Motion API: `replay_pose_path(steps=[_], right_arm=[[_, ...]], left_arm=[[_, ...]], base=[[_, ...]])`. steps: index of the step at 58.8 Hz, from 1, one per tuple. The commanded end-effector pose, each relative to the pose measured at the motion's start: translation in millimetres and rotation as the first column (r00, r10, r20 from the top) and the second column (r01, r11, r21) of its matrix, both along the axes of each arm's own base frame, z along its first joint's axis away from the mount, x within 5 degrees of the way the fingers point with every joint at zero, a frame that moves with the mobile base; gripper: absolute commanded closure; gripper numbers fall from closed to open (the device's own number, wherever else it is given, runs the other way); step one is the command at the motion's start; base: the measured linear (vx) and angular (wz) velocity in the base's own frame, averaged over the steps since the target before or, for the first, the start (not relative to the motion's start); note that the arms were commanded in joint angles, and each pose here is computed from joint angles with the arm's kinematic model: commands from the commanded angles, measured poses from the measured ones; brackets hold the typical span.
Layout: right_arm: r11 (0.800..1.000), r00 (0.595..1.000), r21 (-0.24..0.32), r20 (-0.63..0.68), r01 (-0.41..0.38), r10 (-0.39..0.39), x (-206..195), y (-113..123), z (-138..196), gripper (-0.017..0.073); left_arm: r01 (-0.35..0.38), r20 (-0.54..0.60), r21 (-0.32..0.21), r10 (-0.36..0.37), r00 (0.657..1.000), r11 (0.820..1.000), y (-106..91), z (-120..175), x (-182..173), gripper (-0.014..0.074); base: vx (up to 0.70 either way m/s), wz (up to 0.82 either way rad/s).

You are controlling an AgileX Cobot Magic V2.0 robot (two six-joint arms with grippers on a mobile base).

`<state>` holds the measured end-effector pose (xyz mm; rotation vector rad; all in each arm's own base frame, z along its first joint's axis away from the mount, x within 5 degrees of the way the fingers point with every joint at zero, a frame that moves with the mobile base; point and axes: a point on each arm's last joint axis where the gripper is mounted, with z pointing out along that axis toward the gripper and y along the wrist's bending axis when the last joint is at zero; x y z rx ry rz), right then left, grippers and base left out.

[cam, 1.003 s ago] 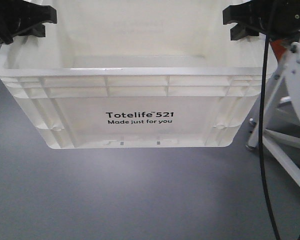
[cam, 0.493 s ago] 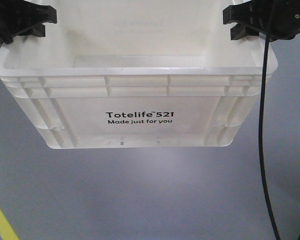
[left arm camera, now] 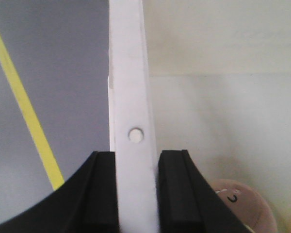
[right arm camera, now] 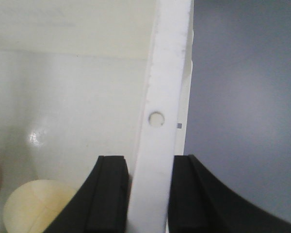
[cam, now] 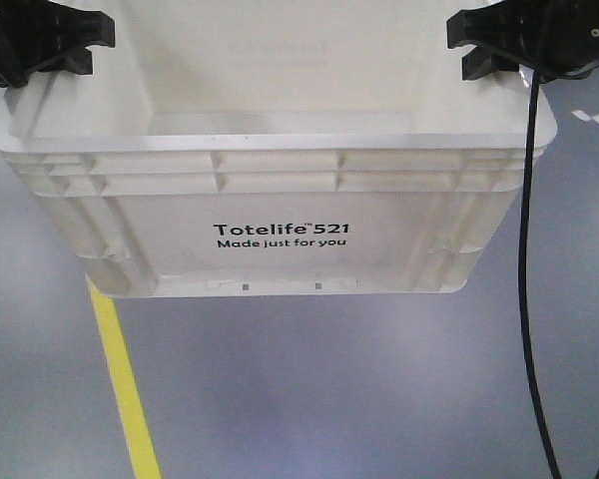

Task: Place moving items into box and shelve
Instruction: 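Keep both grippers clamped on the tote rim while driving across the floor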

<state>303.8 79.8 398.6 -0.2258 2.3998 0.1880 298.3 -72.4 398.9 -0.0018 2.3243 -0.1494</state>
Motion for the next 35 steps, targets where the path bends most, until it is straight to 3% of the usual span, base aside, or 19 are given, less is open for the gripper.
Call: replay_pose_path(steps=[1,35], right_arm=[[0.999,0.978,0.053,0.209,-0.006,-0.005,-8.2,-3.4,38.5,0.0572],[0.998,0.978,0.055,0.21,-0.006,-0.005,-8.2,-3.3,38.6,0.0572]], left_arm=[[0.014,0.23,-0.013,-0.011,0.973,1.0,3.0,38.6,-6.5,0.0616],[0.013,0.226,-0.012,-0.01,0.974,1.0,3.2,38.6,-7.1,0.0616]], base=[[0.2,0.79],[0.27,0.73]])
